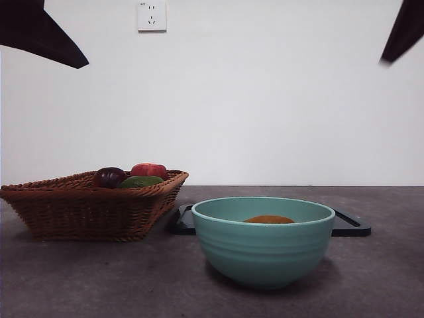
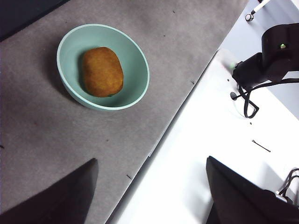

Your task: Pick up the wifruite, put it on the bowl, pick up the plate, put it on desk

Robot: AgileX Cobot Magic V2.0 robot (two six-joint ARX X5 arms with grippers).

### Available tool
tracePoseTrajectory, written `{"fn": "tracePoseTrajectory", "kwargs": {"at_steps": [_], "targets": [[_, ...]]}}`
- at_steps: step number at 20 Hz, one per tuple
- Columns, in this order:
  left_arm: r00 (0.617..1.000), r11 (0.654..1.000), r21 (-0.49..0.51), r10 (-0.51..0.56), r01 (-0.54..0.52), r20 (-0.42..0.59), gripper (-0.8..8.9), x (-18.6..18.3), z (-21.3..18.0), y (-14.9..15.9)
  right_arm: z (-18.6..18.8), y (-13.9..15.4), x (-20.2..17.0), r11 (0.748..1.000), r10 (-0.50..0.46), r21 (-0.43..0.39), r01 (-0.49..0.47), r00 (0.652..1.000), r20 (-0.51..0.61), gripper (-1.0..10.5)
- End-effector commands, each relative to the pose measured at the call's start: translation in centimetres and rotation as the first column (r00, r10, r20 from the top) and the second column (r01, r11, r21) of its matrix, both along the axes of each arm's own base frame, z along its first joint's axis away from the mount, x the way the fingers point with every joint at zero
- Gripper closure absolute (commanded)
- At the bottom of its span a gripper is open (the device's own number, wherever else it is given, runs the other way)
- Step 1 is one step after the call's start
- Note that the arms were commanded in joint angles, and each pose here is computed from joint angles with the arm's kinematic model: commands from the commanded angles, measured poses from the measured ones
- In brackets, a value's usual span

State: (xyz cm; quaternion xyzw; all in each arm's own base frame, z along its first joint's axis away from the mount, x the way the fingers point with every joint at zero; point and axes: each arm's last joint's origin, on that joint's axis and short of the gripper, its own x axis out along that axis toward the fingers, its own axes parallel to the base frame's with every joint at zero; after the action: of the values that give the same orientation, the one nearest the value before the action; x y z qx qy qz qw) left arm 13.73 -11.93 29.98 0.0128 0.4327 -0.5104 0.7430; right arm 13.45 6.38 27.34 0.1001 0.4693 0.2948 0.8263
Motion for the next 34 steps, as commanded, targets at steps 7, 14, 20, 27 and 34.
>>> {"fn": "tracePoseTrajectory", "kwargs": {"at_steps": [7,14,20,27,34], "targets": [[1.0,1.0,-0.007,-0.018,0.019,0.017,4.42,0.0,0.3,-0.2,-4.7,4.6,3.4,0.999,0.007,-0.051,-0.008,1.0,-0.014,6.3],[1.0,1.0,-0.007,-0.018,0.019,0.018,4.42,0.0,0.3,-0.2,-7.5,7.8,5.6,0.99,0.008,-0.138,-0.003,0.999,0.037,7.4],[1.0,1.0,-0.007,-0.018,0.019,0.018,4.43,0.0,0.3,-0.2,-9.2,8.7,6.4,0.985,0.007,-0.174,-0.005,1.0,0.016,8.1],[1.0,1.0,-0.007,-0.019,0.02,0.02,4.42,0.0,0.3,-0.2,-9.2,8.9,6.4,0.985,0.018,-0.17,-0.014,1.0,0.022,9.3],[1.0,1.0,-0.006,-0.02,0.02,0.019,4.42,0.0,0.3,-0.2,-8.0,9.3,7.0,0.99,0.018,-0.142,-0.009,0.998,0.058,9.3]]}}
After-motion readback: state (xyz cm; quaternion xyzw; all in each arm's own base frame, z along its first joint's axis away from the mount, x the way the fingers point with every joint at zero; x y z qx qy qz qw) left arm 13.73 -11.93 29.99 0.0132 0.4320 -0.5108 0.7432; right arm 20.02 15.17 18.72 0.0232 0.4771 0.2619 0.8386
